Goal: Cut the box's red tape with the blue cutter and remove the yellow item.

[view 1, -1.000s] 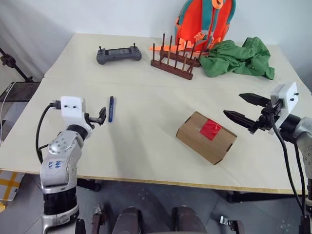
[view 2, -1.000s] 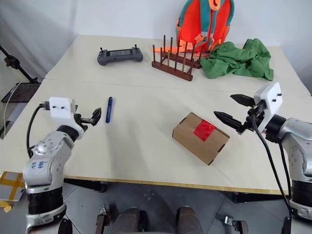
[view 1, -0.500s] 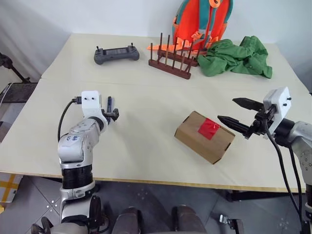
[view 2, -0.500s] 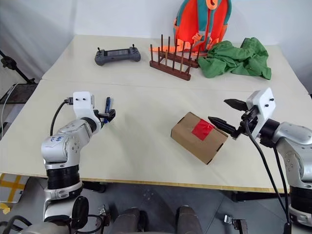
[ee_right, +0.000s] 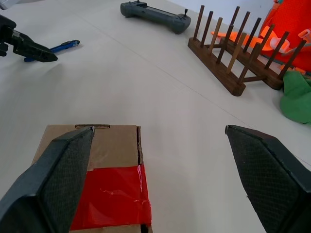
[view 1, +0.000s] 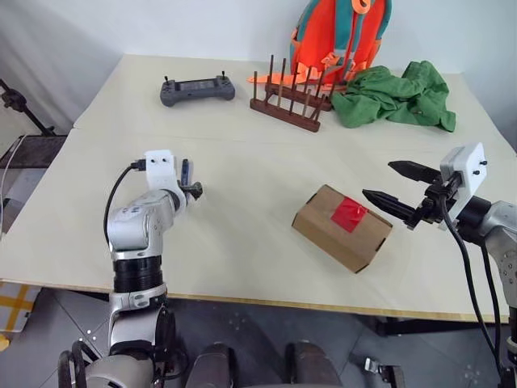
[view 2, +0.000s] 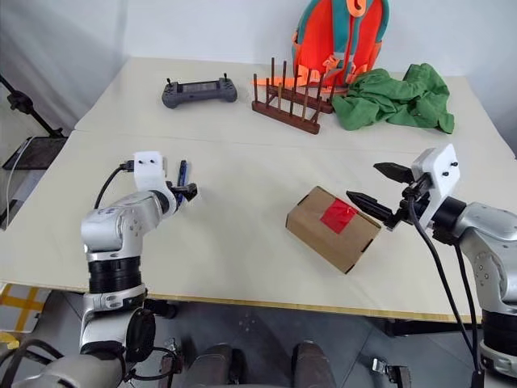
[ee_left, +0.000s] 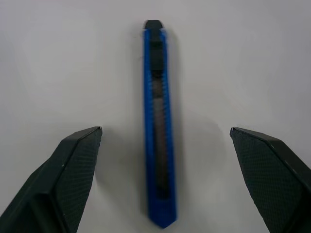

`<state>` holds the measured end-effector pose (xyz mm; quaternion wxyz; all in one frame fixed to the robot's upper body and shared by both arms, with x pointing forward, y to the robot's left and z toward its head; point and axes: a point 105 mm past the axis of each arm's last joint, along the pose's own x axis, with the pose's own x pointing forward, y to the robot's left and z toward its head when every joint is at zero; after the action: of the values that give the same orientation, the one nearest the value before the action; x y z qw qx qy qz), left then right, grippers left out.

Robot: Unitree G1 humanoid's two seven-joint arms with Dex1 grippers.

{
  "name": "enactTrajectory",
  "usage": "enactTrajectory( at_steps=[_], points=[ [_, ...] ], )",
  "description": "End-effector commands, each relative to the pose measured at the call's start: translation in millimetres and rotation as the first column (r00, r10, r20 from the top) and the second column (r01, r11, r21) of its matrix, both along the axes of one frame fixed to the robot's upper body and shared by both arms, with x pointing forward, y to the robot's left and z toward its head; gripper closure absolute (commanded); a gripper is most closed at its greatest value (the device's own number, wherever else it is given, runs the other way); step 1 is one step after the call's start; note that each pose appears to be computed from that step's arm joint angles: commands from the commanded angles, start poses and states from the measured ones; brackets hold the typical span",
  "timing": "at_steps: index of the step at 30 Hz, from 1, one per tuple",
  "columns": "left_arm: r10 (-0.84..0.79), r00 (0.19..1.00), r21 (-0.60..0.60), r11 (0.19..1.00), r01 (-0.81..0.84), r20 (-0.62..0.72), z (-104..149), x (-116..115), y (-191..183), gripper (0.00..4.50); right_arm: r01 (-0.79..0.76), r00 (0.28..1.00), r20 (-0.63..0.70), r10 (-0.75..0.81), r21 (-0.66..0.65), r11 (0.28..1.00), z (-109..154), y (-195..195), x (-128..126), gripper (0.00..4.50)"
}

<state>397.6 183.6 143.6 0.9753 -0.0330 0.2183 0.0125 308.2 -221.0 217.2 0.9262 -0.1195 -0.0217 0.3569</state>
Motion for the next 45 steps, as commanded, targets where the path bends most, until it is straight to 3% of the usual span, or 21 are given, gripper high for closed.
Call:
enactTrajectory(
  at_steps=[1,13,17,26,29,36,40,45],
  points=[
    [-0.013,0.999,0.026,1.0,0.014,-0.033,-1,2,-4,0.02,-0.001,0.999,0.048,0.002,-0.01,1.0,12,-1,-3,0.0],
    [0.057,0.992,0.042,0.998,-0.053,-0.114,-13,-6,4,0.02,-0.008,0.998,0.056,0.008,0.0,1.0,16,0,-4,0.0],
    [0.092,0.989,0.041,0.995,-0.087,-0.113,-15,-7,8,0.85,-0.006,0.998,0.056,0.006,0.0,1.0,16,-1,-3,0.0],
    [0.126,0.985,0.041,0.992,-0.122,-0.115,-13,-7,16,0.85,-0.006,0.998,0.056,0.006,-0.005,1.0,17,0,-3,0.0],
    [0.122,0.985,0.031,0.992,-0.119,-0.12,-14,-7,17,1.41,-0.007,0.998,0.058,0.008,-0.008,1.0,18,0,-3,0.0],
    [0.129,0.983,0.034,0.991,-0.126,-0.133,-15,-9,18,1.41,-0.064,0.996,0.067,0.063,0.013,0.998,25,6,-9,0.0],
    [0.134,0.98,0.034,0.991,-0.13,-0.146,-17,-10,18,2.21,-0.097,0.993,0.07,0.095,0.015,0.995,28,9,-12,0.0],
    [0.14,0.98,0.035,0.99,-0.137,-0.141,-16,-9,19,3.71,-0.085,0.993,0.079,0.084,0.011,0.996,31,9,-8,0.0]
  ],
)
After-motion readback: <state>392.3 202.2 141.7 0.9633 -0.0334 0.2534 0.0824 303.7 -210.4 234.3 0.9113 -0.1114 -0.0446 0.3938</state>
